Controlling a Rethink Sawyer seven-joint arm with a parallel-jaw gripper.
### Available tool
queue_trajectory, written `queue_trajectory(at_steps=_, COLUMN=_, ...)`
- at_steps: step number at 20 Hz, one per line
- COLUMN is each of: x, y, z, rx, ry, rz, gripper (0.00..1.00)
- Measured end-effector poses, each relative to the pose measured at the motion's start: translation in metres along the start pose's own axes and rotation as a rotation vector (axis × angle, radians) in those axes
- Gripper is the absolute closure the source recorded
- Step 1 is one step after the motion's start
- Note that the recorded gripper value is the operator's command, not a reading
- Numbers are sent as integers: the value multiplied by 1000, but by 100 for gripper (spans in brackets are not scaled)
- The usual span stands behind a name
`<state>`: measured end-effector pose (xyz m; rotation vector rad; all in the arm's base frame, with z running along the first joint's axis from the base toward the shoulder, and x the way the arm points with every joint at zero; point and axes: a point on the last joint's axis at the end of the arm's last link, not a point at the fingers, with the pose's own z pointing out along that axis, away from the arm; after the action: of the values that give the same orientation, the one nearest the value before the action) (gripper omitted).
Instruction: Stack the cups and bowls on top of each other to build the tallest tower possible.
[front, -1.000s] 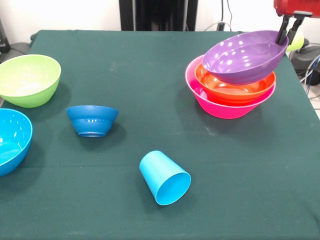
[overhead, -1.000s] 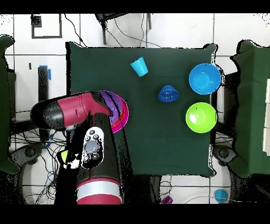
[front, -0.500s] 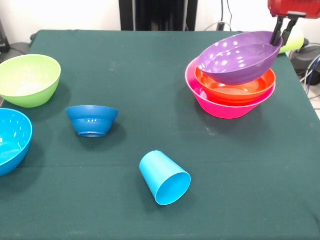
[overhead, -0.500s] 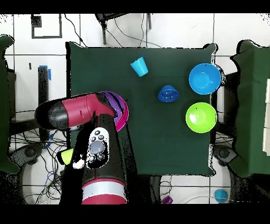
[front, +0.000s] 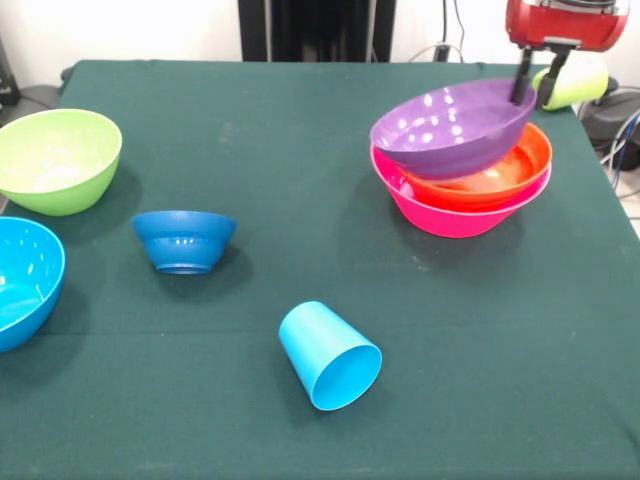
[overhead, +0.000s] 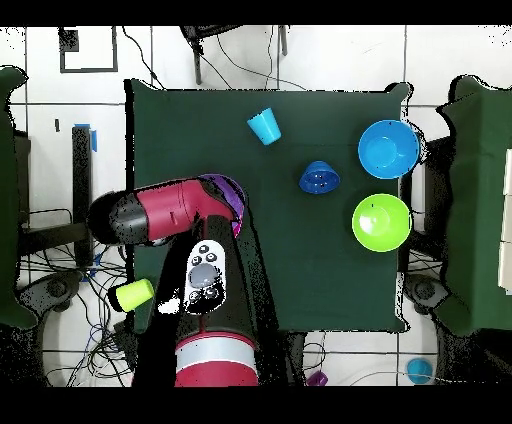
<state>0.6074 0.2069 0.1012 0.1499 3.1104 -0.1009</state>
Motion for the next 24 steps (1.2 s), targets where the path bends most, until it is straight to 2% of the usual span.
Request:
queue_trajectory(at_steps=3, x=2, y=0, z=1, rx=6, ry=-1, rz=-13, gripper=0)
queue_trajectory(at_steps=24, x=7, y=6, z=2, rx=0, ry=6, rz=-25, gripper=0)
